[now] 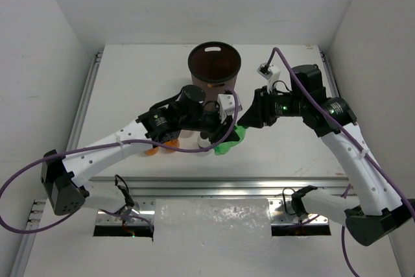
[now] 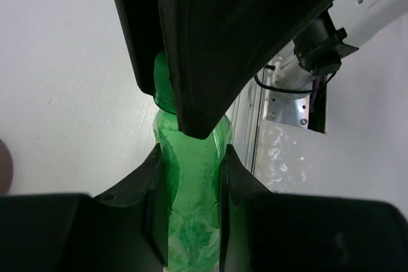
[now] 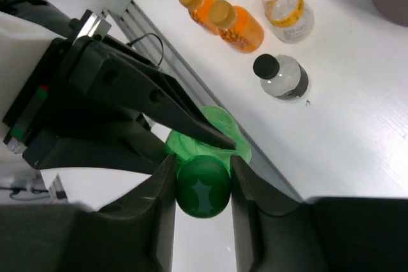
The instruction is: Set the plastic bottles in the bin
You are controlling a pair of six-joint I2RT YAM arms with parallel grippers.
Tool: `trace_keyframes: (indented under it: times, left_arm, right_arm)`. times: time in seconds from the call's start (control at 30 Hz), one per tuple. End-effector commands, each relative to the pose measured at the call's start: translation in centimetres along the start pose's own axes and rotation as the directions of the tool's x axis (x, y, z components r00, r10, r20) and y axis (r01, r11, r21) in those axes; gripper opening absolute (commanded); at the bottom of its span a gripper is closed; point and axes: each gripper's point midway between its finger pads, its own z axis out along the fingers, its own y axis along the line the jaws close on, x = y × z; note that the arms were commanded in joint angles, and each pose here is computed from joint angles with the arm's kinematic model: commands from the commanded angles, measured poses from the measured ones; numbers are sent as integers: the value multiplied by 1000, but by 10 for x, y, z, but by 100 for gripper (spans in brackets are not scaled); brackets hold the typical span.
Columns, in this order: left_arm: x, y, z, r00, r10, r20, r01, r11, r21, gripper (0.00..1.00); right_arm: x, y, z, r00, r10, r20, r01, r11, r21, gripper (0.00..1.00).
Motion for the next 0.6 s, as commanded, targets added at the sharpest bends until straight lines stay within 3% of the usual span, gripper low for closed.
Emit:
trace_keyframes:
  times: [0.0, 0.03, 0.07, 0.17, 0.23, 0.4, 0.57]
  left_arm:
    - [-32, 9, -8, 997, 21, 74, -15, 997, -82, 0]
    - [-44, 30, -14, 993, 31, 116, -6, 978, -210, 0]
    - [-56, 40, -23, 987, 36, 156, 10, 959, -282, 0]
    - [-84, 98, -56, 962, 22, 271, 120, 859, -497, 0]
    - [-109, 122, -77, 932, -22, 362, 231, 807, -544, 0]
    - [-157, 190, -112, 858, -5, 513, 371, 698, -613, 0]
    - [-188, 249, -119, 821, 9, 571, 446, 613, -652, 0]
  right_arm:
    - [-28, 23, -22, 990, -65, 128, 66, 998, -4, 54]
    - [-30, 5, -24, 986, -52, 157, 36, 994, 101, 84]
    - [-33, 2, -34, 979, -61, 196, 31, 988, 154, 99]
    - [-44, -24, -67, 951, -91, 294, -31, 923, 384, 99]
    - [-50, -33, -90, 931, -119, 345, -66, 875, 480, 99]
    - [-45, -34, -119, 913, -157, 376, -88, 826, 557, 99]
    - [-30, -42, -114, 936, -156, 317, -59, 816, 575, 99]
